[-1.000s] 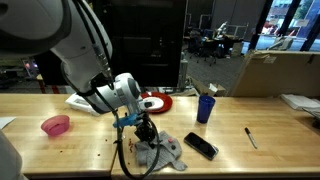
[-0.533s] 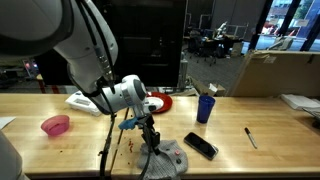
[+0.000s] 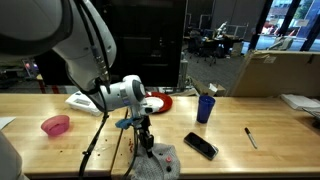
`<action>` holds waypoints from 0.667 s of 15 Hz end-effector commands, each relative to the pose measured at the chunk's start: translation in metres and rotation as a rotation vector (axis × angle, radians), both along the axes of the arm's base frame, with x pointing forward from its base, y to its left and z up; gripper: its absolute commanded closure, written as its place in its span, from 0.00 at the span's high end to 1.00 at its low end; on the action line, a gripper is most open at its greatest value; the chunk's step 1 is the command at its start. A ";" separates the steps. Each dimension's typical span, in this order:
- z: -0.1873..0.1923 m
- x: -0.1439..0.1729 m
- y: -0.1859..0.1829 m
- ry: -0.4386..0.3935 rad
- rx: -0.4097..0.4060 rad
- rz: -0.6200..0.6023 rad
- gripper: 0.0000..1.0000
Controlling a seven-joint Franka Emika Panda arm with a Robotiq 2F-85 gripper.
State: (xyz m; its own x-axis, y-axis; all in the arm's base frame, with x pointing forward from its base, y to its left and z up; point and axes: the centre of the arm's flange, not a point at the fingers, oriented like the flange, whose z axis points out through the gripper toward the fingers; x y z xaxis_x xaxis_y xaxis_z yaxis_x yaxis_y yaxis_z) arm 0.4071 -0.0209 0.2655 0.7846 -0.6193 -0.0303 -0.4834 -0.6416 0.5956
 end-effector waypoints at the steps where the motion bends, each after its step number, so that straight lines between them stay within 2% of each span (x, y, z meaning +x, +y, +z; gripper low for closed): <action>1: 0.004 -0.008 0.013 -0.010 0.012 -0.047 0.02; 4: 0.003 -0.009 0.017 -0.019 0.038 -0.081 0.02; 10: 0.010 0.006 0.030 -0.067 0.169 -0.171 0.02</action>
